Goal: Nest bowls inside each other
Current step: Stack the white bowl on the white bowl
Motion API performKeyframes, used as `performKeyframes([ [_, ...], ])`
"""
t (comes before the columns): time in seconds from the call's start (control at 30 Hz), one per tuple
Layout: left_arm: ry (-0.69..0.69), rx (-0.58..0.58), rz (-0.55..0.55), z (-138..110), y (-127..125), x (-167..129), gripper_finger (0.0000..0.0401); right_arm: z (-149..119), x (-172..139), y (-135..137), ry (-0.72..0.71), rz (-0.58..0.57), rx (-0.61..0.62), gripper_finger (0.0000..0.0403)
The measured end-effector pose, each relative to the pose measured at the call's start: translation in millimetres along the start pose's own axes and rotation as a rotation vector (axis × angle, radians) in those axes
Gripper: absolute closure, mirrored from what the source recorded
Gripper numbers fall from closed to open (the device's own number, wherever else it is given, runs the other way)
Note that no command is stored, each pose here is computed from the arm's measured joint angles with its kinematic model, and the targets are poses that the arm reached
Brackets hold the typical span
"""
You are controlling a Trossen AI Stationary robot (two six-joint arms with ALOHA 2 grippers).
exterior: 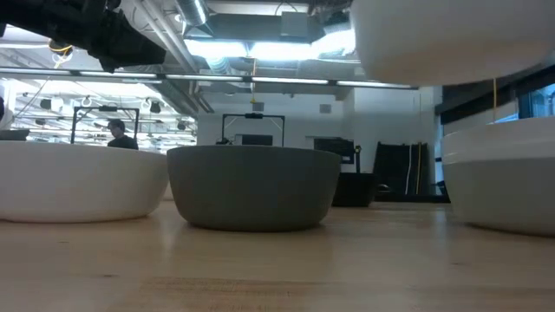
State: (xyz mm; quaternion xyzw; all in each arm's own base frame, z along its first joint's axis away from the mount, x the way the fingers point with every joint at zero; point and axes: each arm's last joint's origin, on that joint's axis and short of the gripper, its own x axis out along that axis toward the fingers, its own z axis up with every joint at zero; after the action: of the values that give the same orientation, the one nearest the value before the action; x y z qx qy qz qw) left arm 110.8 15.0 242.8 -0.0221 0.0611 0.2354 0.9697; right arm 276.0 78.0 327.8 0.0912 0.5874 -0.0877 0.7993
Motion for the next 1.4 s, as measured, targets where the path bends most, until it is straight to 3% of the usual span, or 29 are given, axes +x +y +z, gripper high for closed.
performKeyframes([
  [0.27,0.000,-0.025,-0.001,0.0,0.0,0.0,0.0277,-36.3,-25.1,-18.8,-0.044,-0.070,0.110,0.0403],
  [0.83,0.000,-0.024,-0.001,0.0,-0.1,-0.1,0.0277,-107.0,24.9,-53.3,0.026,-0.093,0.286,0.0403],
  [1.07,0.004,-0.022,0.000,-0.5,0.0,-0.1,0.0277,-115.4,42.6,-53.7,0.003,0.018,0.373,0.0399],
  [1.4,0.005,-0.021,0.024,-0.7,0.7,0.0,0.0277,-119.7,52.3,-54.4,0.023,0.020,0.505,0.0281],
])
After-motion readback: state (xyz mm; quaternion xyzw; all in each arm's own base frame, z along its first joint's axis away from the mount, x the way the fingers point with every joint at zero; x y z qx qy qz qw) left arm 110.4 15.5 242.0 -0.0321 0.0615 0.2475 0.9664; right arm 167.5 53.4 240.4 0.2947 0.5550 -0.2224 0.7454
